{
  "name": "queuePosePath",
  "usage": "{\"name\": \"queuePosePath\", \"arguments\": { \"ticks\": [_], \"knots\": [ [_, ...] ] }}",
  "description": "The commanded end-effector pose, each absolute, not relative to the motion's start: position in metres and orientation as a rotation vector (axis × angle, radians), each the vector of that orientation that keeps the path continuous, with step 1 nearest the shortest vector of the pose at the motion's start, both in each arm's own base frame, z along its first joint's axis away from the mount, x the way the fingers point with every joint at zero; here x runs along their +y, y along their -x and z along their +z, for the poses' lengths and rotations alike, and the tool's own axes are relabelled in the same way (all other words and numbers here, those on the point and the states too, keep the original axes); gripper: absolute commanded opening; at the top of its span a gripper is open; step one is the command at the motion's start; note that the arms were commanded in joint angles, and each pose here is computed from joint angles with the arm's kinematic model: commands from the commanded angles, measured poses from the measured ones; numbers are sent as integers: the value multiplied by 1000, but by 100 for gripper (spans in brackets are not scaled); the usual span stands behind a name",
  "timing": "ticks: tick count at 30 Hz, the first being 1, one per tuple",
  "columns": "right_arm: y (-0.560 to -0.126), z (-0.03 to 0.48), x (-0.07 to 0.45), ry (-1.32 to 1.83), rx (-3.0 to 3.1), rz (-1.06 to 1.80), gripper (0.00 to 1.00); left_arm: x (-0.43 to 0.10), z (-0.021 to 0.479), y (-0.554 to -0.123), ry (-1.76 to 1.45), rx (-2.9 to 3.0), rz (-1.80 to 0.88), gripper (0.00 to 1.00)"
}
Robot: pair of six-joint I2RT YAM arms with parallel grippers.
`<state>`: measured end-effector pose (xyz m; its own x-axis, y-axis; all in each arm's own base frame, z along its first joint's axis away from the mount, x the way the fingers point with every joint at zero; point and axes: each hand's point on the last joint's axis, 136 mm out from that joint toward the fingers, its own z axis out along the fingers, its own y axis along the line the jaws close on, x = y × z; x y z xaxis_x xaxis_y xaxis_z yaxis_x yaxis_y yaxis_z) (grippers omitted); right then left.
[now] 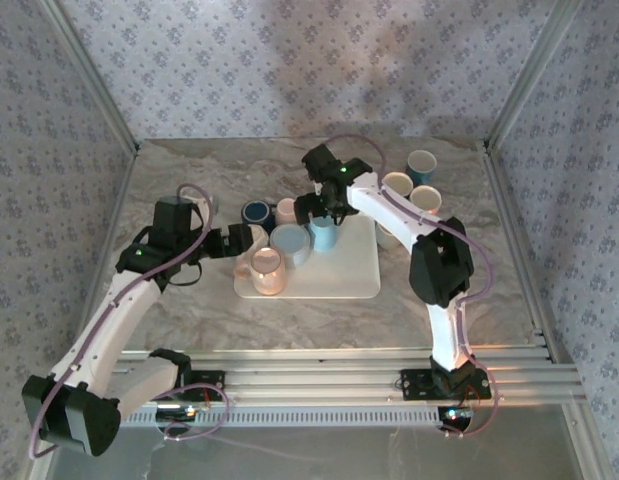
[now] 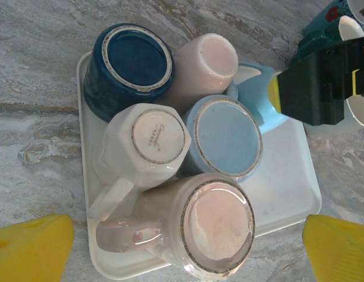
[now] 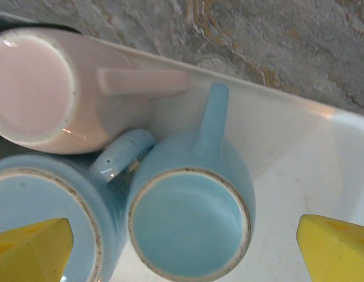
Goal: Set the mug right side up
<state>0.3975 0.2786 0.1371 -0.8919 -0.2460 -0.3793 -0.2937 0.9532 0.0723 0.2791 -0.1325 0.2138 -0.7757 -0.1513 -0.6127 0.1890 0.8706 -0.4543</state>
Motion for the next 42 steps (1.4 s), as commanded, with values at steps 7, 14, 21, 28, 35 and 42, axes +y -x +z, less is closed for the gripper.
{"name": "queuePosePath", "arguments": {
  "ticks": [7,14,21,28,35,42],
  "knots": [
    [-397,103,283,337,2846,217,92,-135,220,-278,-34,2341,-706,100],
    [-396,87,277,292,2881,182,91,-135,221,-279,-28,2336,-708,100],
    [-396,83,267,230,2886,214,79,-135,223,-279,-26,2334,-710,99],
    [-398,97,256,122,2833,343,68,-137,224,-281,-14,2324,-731,99],
    [-396,132,250,60,2725,508,62,-141,229,-287,-9,2308,-758,99],
    [-392,181,238,-84,2548,797,57,-156,238,-297,58,2281,-900,99]
  ]
}}
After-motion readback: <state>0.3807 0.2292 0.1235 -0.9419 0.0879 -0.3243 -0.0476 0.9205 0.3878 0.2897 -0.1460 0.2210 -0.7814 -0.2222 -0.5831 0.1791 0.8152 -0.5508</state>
